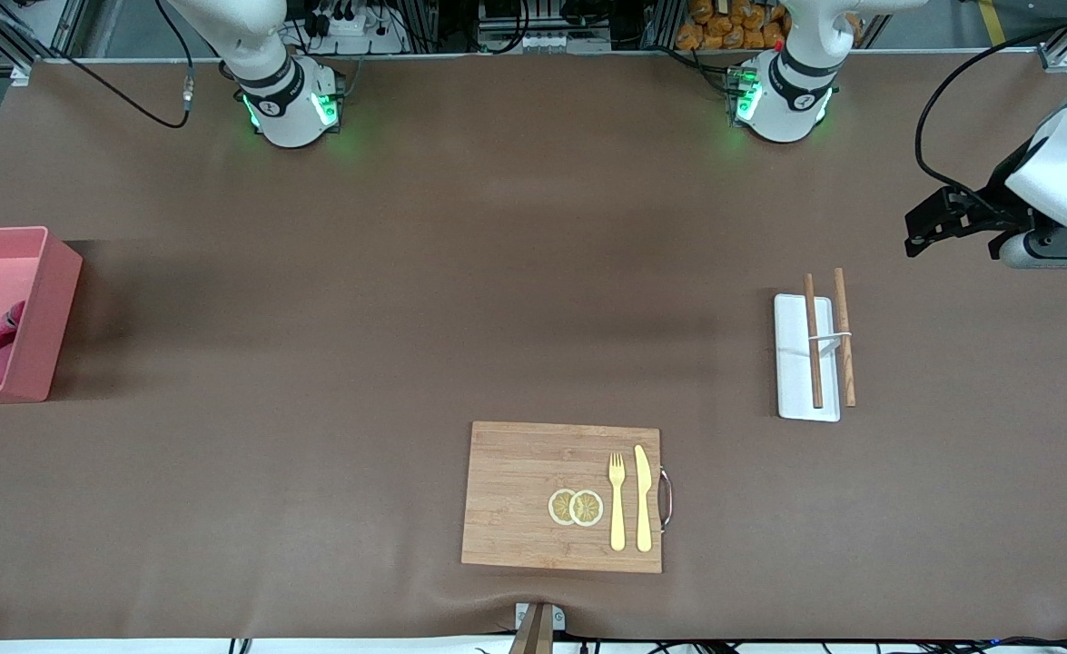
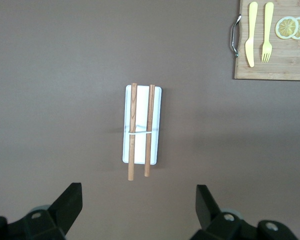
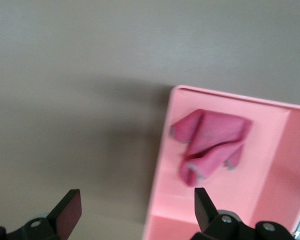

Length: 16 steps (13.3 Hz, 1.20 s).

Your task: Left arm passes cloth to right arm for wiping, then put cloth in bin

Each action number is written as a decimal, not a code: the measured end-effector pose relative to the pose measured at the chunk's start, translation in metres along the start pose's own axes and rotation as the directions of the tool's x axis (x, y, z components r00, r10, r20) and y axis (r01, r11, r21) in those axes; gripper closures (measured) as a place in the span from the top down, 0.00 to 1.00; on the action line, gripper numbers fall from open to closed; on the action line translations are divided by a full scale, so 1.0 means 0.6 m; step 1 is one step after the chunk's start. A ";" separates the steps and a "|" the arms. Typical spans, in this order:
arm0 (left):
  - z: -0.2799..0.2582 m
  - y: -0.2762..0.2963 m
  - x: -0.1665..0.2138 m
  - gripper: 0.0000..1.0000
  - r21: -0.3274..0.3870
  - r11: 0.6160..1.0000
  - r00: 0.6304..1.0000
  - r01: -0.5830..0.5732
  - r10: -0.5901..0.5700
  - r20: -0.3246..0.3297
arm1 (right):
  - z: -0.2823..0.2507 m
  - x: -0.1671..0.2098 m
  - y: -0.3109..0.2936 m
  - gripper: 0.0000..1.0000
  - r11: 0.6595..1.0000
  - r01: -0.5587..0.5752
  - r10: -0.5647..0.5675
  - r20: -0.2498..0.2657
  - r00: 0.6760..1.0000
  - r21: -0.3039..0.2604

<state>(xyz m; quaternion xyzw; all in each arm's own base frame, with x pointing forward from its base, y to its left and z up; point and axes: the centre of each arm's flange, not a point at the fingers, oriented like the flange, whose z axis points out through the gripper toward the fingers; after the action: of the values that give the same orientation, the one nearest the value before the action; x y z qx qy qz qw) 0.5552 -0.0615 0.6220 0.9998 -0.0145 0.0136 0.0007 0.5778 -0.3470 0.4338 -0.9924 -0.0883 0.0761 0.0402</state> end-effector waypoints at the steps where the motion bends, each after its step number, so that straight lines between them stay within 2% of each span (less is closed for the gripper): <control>1: 0.000 0.000 0.000 1.00 0.000 1.000 1.000 0.000 0.000 0.000 | -0.009 0.023 -0.045 1.00 0.999 -0.041 0.041 0.020 0.999 0.009; 4: 0.000 0.000 0.000 1.00 0.000 1.000 1.000 0.000 0.000 0.000 | -0.021 0.098 -0.190 1.00 0.984 -0.181 0.180 0.068 0.981 0.000; 6: 0.000 0.000 0.000 1.00 0.000 1.000 1.000 0.000 0.000 0.000 | -0.019 0.142 -0.281 1.00 0.970 -0.244 0.244 0.074 0.967 -0.010; 9: 0.000 0.000 0.000 1.00 0.000 1.000 1.000 0.000 0.000 0.000 | -0.010 0.174 -0.375 1.00 0.947 -0.318 0.315 0.068 0.947 0.038; 12: 0.001 0.000 0.000 1.00 0.000 1.000 1.000 0.000 0.000 0.000 | -0.028 0.170 -0.463 1.00 0.931 -0.363 0.364 -0.020 0.931 0.041; 14: 0.001 0.000 0.000 1.00 0.000 1.000 1.000 0.000 0.000 -0.001 | -0.053 0.140 -0.489 1.00 0.931 -0.361 0.364 -0.094 0.927 0.052; 16: 0.001 0.000 0.001 1.00 0.000 1.000 1.000 0.000 0.000 -0.002 | -0.091 0.100 -0.487 1.00 0.933 -0.355 0.359 -0.136 0.923 0.057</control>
<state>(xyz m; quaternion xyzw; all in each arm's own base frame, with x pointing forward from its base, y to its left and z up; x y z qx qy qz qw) 0.5556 -0.0613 0.6214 0.9998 -0.0144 0.0147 0.0008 0.5955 -0.0533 0.5062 -0.9940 0.0981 0.0114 0.0475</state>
